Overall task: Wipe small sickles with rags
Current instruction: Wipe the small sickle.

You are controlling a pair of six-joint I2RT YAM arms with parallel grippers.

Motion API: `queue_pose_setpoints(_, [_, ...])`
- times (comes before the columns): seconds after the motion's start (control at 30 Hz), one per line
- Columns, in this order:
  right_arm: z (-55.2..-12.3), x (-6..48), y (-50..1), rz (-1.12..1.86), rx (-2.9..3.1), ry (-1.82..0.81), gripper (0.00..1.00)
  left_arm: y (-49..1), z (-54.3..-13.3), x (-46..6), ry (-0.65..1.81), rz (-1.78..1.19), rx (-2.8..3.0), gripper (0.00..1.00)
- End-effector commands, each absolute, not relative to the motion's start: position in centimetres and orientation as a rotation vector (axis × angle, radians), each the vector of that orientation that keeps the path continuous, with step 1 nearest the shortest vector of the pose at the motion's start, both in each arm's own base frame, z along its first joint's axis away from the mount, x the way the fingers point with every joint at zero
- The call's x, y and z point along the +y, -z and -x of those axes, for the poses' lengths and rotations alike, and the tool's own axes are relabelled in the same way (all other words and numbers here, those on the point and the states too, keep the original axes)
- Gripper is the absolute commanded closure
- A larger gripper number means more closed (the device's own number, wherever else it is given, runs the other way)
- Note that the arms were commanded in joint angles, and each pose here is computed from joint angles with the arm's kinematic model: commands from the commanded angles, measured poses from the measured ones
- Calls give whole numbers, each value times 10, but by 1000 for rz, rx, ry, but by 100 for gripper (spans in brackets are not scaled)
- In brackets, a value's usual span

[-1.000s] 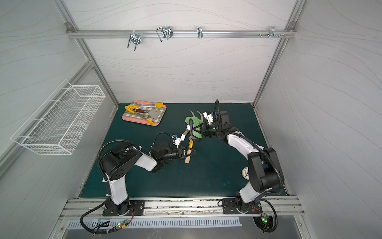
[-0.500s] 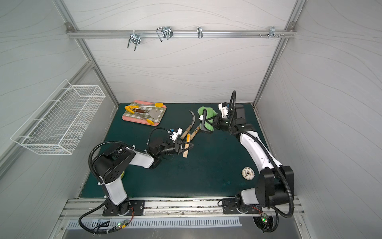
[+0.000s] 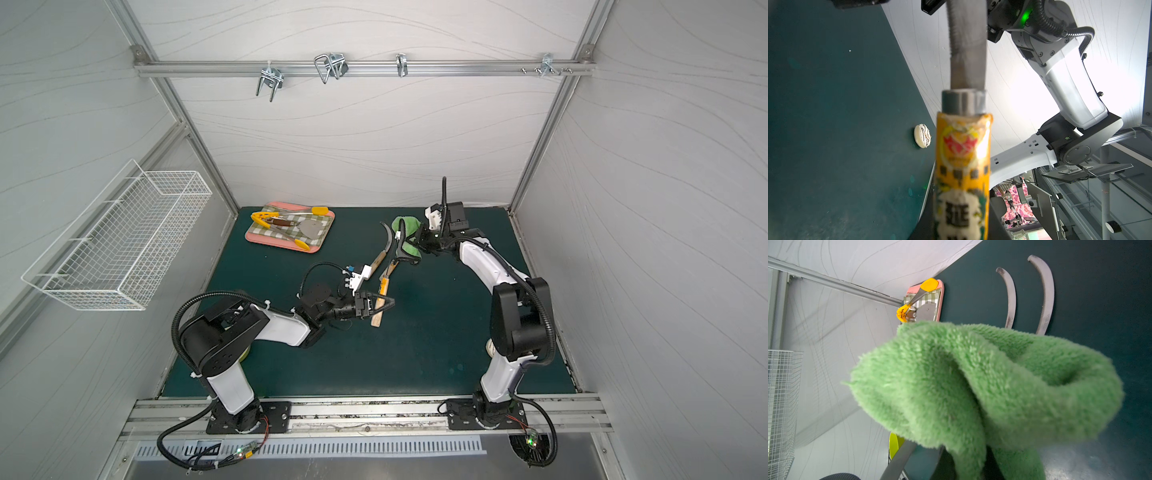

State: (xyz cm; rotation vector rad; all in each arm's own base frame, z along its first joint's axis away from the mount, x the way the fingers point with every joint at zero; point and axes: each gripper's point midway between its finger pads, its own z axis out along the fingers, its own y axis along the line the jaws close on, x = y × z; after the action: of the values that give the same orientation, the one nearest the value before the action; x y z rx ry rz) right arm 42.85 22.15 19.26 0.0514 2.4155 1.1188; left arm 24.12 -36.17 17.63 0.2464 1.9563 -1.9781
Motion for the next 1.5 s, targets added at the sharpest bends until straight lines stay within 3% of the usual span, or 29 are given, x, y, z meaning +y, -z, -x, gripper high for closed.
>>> queue_pose_setpoints(0.0, [-435,229,-218,-37,2327,-1189,92,-200,-242,-366,2011,-303,1837,100])
queue_pose_setpoints(0.23, [-431,229,-226,-91,2300,-1233,92,-194,-243,-367,2004,-298,1851,100])
queue_pose_setpoints(0.67, [-403,261,-262,107,2190,-1445,92,-185,-246,-373,2010,-299,1879,100])
queue_pose_setpoints(1.47, [-317,295,-244,235,2232,-1515,92,-179,-264,-375,1984,-332,1914,100])
